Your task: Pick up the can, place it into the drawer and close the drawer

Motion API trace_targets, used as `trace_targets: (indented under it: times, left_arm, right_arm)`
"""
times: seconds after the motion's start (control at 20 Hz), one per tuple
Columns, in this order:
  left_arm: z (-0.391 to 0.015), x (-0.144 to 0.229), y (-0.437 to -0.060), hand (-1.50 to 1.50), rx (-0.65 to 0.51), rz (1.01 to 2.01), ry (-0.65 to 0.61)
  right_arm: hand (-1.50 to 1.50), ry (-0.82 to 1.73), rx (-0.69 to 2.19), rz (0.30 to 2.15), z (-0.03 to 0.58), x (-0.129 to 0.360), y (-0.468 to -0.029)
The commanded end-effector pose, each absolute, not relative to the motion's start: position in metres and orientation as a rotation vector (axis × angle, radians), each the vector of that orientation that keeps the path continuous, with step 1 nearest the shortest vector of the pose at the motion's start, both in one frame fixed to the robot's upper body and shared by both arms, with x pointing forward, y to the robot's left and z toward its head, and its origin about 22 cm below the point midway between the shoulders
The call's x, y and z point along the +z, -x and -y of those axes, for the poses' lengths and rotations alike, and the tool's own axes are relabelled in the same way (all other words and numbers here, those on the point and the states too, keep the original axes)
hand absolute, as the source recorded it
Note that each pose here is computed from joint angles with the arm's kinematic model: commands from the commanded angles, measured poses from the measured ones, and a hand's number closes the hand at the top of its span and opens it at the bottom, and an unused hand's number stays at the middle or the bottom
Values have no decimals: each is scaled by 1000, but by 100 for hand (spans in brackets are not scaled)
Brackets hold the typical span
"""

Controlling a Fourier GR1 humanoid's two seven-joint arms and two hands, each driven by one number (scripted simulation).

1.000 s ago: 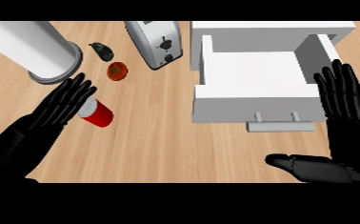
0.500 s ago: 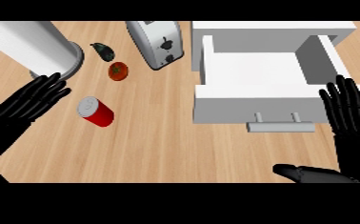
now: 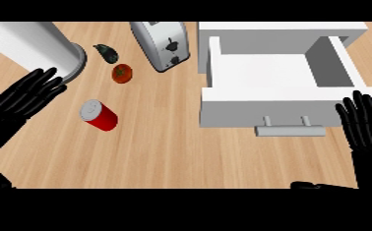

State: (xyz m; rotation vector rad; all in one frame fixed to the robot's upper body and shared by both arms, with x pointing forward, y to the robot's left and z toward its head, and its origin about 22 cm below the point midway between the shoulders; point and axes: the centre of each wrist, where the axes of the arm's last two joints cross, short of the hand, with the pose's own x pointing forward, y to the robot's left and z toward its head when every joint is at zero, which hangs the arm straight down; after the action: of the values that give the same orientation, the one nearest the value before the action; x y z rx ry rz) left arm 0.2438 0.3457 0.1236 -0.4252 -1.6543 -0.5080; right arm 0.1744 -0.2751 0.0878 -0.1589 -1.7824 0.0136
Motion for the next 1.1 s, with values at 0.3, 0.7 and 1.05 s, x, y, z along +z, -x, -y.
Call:
trace_targets:
  times: [0.3, 0.7, 1.05]
  left_arm:
    - [-343, 97, -274, -150, -495, 1622, 383]
    - [-349, 63, -279, -150, -501, 1623, 387]
    - [-348, 24, -290, -150, -479, 1604, 351]
  right_arm:
    - [-150, 178, 7, 1779, 292, 67, -164]
    - [-150, 179, -4, 1783, 294, 70, -166]
    - [-150, 187, 44, 1787, 286, 75, -171]
